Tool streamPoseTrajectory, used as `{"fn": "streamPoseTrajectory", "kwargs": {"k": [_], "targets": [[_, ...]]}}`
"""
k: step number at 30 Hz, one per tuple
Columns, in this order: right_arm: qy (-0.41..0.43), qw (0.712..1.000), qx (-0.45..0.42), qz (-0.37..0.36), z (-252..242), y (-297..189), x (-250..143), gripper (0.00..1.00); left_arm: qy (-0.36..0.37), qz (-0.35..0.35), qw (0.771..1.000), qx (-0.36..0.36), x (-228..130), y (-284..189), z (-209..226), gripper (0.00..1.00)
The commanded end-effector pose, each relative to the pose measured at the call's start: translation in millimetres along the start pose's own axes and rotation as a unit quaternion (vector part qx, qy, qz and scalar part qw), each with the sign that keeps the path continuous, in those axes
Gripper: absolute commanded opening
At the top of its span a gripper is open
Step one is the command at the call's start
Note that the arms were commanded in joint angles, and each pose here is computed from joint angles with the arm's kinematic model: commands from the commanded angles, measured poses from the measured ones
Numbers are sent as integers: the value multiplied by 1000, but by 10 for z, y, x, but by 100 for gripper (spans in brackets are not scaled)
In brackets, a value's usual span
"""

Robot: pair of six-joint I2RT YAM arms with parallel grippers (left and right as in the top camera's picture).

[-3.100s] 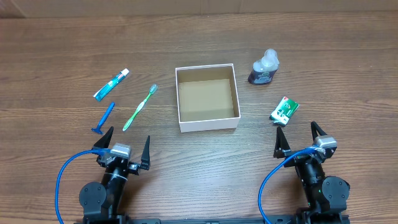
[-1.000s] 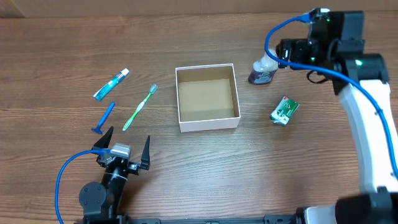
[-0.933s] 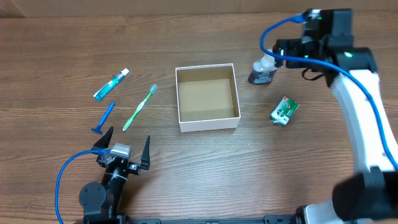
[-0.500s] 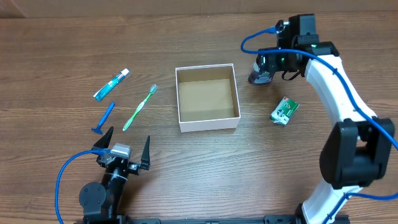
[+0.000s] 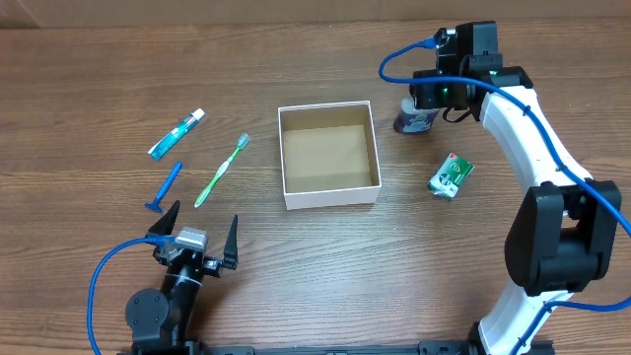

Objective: Pack container
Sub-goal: 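Reach the right gripper to the soap pump bottle and grasp it, then carry the soap bottle with the right gripper into the box, release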

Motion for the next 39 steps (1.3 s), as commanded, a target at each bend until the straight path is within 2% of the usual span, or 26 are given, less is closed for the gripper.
{"fn": "streamPoseTrajectory", "kwargs": {"k": [1, 4, 5, 10, 16, 20, 23, 27, 31, 39], "targets": [[-5, 1000, 3, -14, 33, -93, 79, 41, 7, -2, 1000, 0, -4, -4, 7, 100], [0, 1000, 3, -7, 34, -97, 56, 22, 7, -2, 1000, 0, -4, -4, 7, 100], [0, 1000, 3, -7, 35, -99, 56, 21, 7, -2, 1000, 0, -4, -4, 7, 100], [-4, 999, 3, -32, 74, -337, 147, 21, 7, -2, 1000, 0, -4, -4, 7, 100], [23, 999, 1, -47, 205, -1109, 432, 21, 7, -2, 1000, 0, -4, -4, 7, 100], [36, 998, 19, -39, 478, -1604, 529, 21, 7, -2, 1000, 0, -4, -4, 7, 100], [45, 997, 50, -34, 883, -1873, 529, 21, 7, -2, 1000, 0, -4, -4, 7, 100], [25, 996, 83, -20, 1490, -1804, 432, 23, 7, -2, 1000, 0, -4, -4, 7, 100], [16, 995, 99, 7, 1970, -1400, 348, 23, 7, -2, 1000, 0, -4, -4, 7, 100], [58, 998, 29, 9, 2143, -555, 351, 23, 7, -2, 1000, 0, -4, -4, 7, 100]]}}
Point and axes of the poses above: each gripper's point midway between its finger pads, its own y axis out along the fingers, its own z axis along the line the jaws close on, x = y × z, the point moved 9 cm from there along -y, back along the fingers
